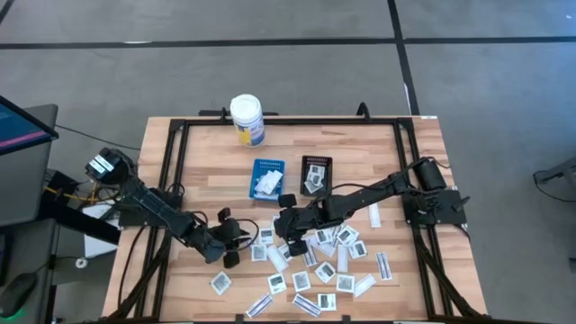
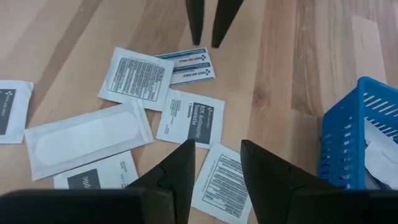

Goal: Pick & Place First Aid Supplies

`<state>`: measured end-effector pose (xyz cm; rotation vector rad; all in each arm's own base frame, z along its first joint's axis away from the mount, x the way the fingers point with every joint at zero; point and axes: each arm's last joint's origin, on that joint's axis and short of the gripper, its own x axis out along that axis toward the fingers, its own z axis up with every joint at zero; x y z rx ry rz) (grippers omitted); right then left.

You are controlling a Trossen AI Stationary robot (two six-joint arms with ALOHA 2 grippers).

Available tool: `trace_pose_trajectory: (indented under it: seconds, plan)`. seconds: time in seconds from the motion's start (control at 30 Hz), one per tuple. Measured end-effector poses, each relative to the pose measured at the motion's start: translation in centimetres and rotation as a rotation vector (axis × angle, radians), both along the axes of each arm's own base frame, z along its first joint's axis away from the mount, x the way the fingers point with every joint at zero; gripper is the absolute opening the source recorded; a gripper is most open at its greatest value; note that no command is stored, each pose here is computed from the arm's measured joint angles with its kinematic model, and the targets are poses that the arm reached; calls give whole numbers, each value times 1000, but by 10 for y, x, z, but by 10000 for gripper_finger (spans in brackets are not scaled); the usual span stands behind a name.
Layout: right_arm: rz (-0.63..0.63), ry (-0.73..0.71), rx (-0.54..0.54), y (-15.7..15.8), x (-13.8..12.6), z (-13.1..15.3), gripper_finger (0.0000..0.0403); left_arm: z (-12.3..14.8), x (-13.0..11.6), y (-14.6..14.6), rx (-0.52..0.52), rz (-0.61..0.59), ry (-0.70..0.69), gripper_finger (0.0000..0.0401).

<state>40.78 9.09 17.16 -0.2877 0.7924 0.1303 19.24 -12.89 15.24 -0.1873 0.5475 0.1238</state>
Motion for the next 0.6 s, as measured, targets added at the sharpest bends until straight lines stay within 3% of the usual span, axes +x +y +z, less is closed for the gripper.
trace_pose_trajectory:
  seconds: [0.4, 0.6]
  plan:
    - [0, 1, 0, 0, 0, 0, 122, -25, 9, 4, 12, 76, 82, 155]
    - [0, 1, 0, 0, 0, 0, 122, -30, 10, 3, 25, 80, 96, 140]
